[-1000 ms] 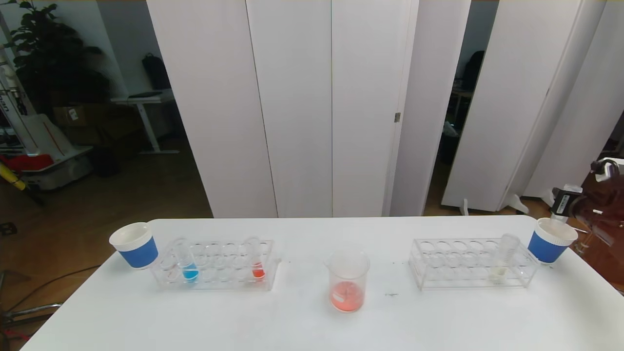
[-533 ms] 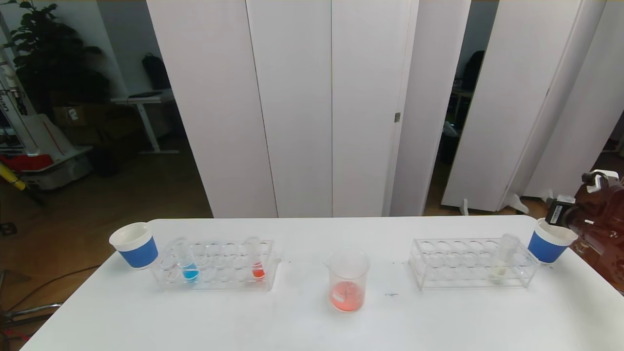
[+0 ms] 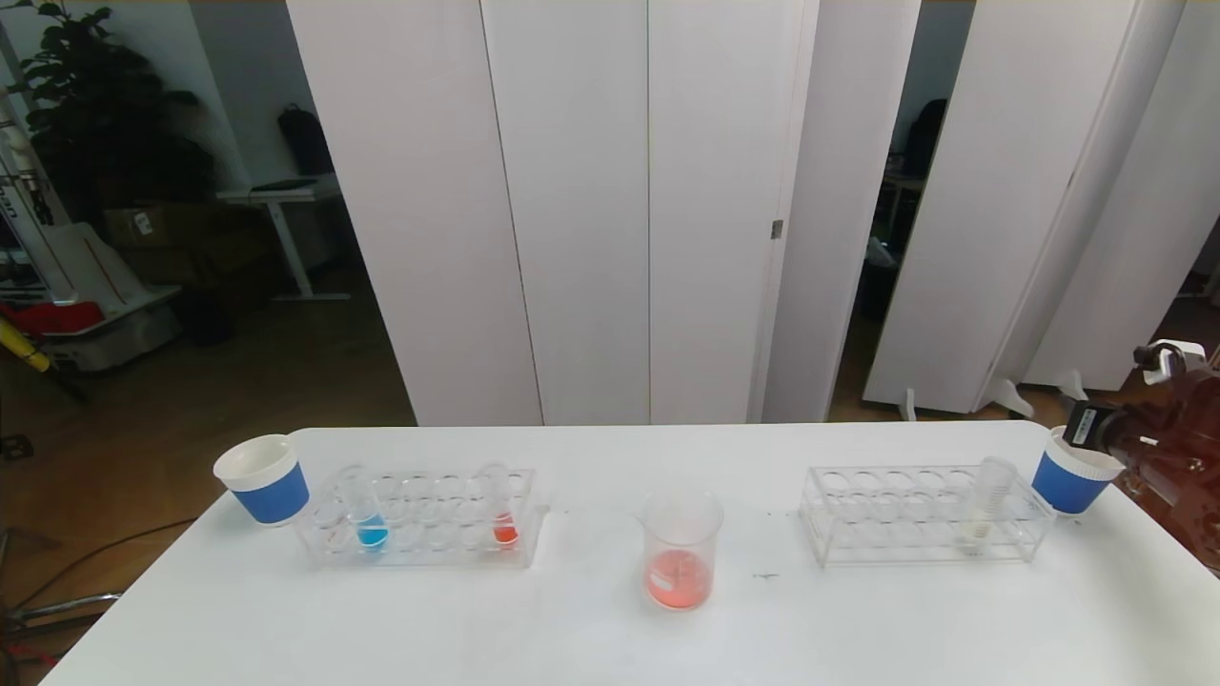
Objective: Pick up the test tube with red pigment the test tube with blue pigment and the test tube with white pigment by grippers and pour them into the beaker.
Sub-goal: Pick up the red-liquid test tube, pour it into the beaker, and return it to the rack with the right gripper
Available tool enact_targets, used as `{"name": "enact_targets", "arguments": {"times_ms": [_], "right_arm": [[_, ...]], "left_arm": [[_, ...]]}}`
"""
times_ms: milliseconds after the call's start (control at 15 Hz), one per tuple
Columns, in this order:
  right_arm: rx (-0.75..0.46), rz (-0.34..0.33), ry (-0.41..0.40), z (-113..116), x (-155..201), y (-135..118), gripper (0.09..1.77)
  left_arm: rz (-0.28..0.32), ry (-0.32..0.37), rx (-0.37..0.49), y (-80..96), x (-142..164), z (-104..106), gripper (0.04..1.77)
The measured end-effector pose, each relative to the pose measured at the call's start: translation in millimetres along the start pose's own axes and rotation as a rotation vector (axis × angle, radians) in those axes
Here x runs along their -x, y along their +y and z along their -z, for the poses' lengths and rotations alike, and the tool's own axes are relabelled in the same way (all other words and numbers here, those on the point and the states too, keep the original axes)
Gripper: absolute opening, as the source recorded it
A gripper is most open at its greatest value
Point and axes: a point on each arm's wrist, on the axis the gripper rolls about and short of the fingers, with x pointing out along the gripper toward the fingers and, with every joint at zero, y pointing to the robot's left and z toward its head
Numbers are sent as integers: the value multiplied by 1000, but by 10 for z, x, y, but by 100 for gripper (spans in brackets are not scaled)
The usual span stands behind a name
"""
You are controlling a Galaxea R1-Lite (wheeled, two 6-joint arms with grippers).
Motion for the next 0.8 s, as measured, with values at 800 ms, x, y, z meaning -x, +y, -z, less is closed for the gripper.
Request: {"name": "enact_targets", "arguments": {"times_ms": [800], "right_arm": [[10, -18, -67, -248, 58, 19, 175]], "left_arm": [[0, 0, 0, 0, 0, 0, 174]]}}
